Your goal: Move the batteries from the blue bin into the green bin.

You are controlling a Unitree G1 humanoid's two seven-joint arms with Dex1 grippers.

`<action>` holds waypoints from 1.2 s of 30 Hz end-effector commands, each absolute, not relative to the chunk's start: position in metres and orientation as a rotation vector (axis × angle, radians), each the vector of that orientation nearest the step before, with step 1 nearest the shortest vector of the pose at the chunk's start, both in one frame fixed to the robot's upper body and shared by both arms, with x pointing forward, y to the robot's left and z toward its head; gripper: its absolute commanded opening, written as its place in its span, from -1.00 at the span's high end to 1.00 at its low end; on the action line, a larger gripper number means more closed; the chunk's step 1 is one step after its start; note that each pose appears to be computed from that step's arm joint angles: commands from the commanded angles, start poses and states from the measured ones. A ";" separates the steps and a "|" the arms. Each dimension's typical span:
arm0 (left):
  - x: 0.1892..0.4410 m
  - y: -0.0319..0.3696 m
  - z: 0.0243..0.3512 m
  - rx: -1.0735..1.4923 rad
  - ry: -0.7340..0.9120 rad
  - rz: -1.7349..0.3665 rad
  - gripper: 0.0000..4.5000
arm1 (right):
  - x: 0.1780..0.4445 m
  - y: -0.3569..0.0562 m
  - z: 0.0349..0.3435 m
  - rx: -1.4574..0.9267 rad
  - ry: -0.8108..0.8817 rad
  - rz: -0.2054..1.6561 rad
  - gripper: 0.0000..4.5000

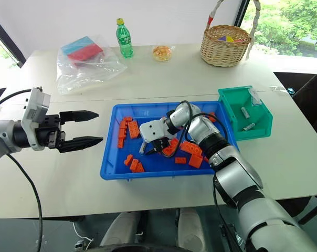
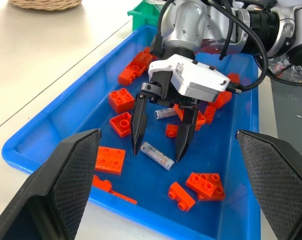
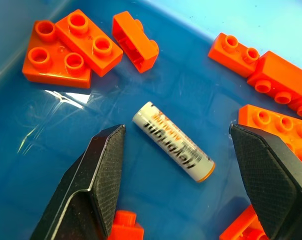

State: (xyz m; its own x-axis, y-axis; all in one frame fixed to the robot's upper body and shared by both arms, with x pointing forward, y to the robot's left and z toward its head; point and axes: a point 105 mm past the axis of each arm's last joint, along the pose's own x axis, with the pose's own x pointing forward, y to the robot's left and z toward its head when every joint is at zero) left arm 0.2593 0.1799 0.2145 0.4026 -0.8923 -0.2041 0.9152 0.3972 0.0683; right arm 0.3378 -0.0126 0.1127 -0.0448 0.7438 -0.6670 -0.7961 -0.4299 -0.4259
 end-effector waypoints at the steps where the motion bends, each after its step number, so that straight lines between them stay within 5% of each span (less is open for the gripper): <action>1: 0.259 0.180 0.221 0.208 0.108 -1.144 -1.00 | 0.339 -0.009 0.119 -1.039 0.061 1.724 -0.28; 7: 0.261 0.178 0.222 0.209 0.100 -1.144 -1.00 | 0.339 -0.011 0.123 -1.006 0.066 1.712 0.96; 14: 0.265 0.175 0.223 0.212 0.095 -1.163 -1.00 | 0.340 -0.012 0.141 -0.924 0.045 1.662 0.95; 21: 0.262 0.167 0.220 0.195 0.109 -1.216 -1.00 | 0.329 -0.032 0.219 -0.661 -0.029 1.432 0.95; 26: 0.262 0.157 0.215 0.176 0.112 -1.254 -1.00 | 0.347 -0.129 0.263 -0.554 0.002 0.923 0.95; 30: 0.266 0.154 0.213 0.168 0.107 -1.271 -1.00 | 0.350 -0.219 0.269 -0.491 0.080 0.527 0.95; 36: 0.274 0.151 0.215 0.175 0.092 -1.293 -1.00 | 0.334 -0.270 0.247 -0.491 0.186 0.340 0.95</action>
State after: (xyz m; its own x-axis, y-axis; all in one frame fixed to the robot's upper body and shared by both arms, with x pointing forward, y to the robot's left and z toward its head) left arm 0.2736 0.1524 0.2080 0.2795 -0.9449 -0.1701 0.9600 0.2777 0.0347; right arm 0.3384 -0.2702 0.2288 0.9059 0.2807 -0.3172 -0.3931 0.8360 -0.3829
